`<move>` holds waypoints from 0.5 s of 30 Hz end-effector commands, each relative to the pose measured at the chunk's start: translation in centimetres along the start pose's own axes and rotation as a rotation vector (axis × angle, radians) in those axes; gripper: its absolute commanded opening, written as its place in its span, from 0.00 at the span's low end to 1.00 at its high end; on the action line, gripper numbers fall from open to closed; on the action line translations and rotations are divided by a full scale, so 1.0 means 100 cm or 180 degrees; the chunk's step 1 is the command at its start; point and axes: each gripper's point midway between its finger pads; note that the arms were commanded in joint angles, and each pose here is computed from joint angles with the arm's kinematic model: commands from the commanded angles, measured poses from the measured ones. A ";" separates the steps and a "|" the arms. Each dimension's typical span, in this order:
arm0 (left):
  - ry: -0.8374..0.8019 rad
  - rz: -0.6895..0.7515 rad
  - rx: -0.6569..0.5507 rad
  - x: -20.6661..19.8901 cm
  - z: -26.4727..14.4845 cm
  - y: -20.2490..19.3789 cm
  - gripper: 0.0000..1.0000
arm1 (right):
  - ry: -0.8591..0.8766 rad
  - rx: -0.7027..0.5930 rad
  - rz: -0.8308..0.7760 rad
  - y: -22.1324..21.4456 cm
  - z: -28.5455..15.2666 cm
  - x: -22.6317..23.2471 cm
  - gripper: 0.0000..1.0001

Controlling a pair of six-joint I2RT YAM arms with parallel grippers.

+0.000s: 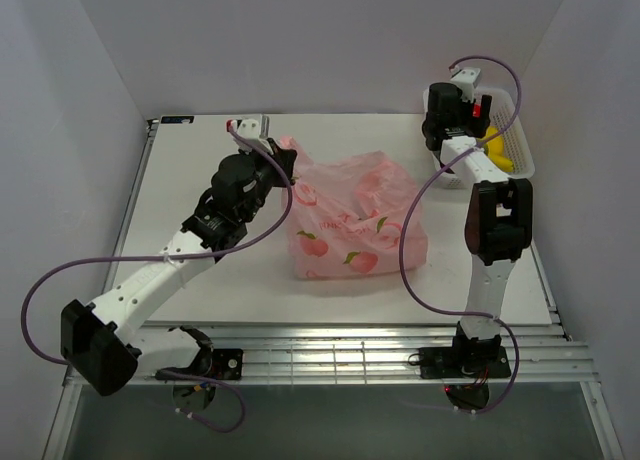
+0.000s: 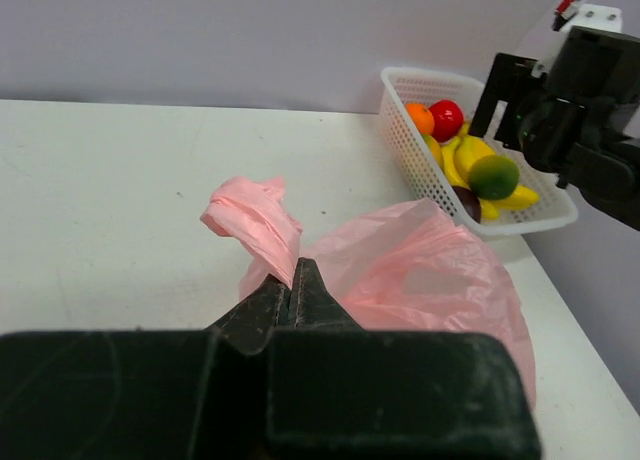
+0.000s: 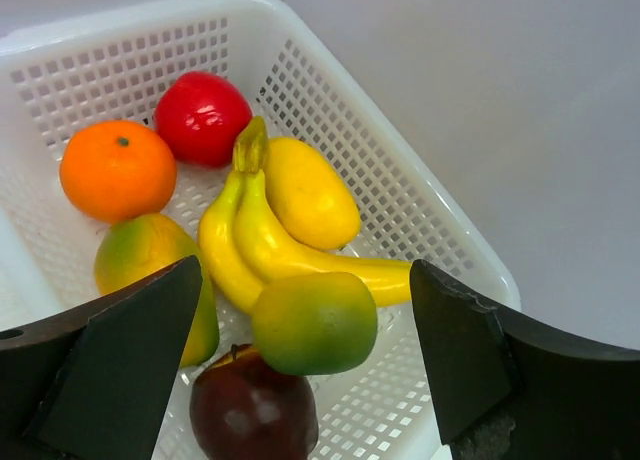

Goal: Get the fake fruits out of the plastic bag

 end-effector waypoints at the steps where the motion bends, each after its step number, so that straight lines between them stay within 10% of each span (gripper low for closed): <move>1: 0.0397 0.0073 -0.0120 0.026 0.019 0.022 0.00 | 0.0121 -0.0102 0.0199 0.032 -0.011 -0.001 0.90; 9: 0.0890 -0.0064 0.0080 0.119 0.093 0.031 0.00 | 0.2832 0.0420 0.0645 0.026 -0.125 0.088 0.90; 15: 0.1127 -0.0138 0.0513 0.183 0.145 -0.014 0.00 | 0.3018 0.0568 0.0527 0.016 -0.167 0.060 0.90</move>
Point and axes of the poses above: each gripper's point midway between its finger pads, its own z axis out along the fingers, its own x axis along the line the jaws close on, y = z × x, and after that the axes turned 4 degrees about z, right-handed
